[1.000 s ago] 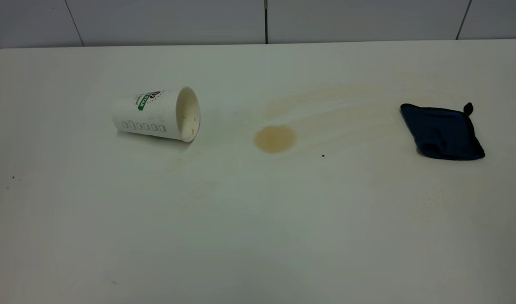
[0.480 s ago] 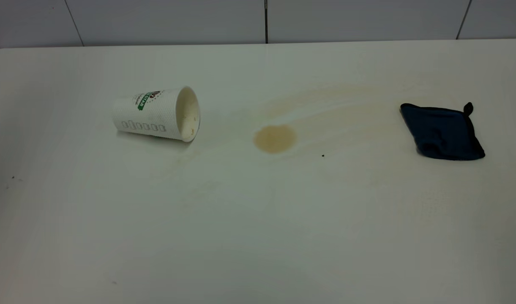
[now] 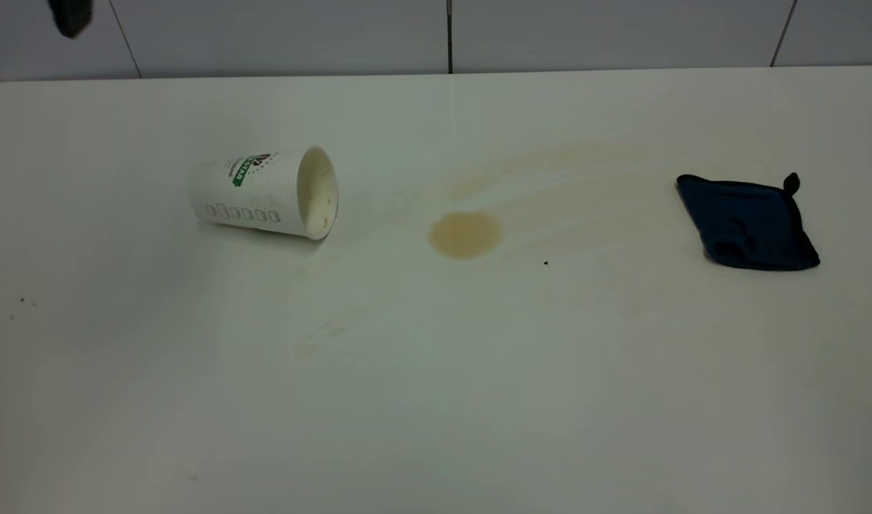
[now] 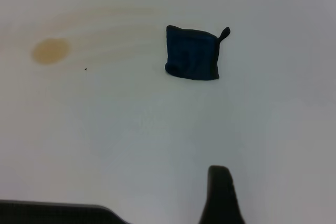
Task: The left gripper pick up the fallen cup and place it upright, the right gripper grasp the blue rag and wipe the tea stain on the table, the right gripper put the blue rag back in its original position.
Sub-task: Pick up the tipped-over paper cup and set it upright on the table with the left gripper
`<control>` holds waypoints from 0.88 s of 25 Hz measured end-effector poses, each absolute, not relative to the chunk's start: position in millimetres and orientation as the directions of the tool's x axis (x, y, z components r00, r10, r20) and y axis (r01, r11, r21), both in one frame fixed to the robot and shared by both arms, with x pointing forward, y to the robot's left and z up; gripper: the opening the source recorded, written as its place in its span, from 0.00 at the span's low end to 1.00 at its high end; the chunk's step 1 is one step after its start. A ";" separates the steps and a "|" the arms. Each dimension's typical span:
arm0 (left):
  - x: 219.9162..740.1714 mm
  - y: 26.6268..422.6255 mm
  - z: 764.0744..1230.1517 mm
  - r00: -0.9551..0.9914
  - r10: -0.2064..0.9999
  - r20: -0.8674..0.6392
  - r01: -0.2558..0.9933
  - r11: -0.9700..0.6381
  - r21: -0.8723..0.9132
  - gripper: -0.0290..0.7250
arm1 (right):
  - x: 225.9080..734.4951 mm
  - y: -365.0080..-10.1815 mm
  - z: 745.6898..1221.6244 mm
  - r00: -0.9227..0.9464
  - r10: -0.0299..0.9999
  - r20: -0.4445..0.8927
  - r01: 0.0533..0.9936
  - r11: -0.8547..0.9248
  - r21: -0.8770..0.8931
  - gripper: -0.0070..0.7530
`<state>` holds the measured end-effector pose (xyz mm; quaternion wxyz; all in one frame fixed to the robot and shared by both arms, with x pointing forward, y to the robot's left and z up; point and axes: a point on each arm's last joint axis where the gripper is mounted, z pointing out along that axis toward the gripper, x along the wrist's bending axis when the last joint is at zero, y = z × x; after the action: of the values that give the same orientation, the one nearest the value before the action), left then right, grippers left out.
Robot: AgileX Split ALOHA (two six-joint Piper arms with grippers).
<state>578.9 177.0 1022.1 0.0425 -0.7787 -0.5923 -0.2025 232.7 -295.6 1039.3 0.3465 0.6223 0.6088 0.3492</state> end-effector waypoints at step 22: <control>651.4 63.9 871.8 0.277 0.839 0.469 0.937 -0.344 0.062 0.82 | 232.7 -295.6 1039.3 0.015 1.000 0.013 0.516 -0.019 0.856 0.78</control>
<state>651.4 63.9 871.8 0.1140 -0.7908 -0.5614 -0.2154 232.7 -295.6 1039.3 0.3464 0.6226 0.6086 0.3493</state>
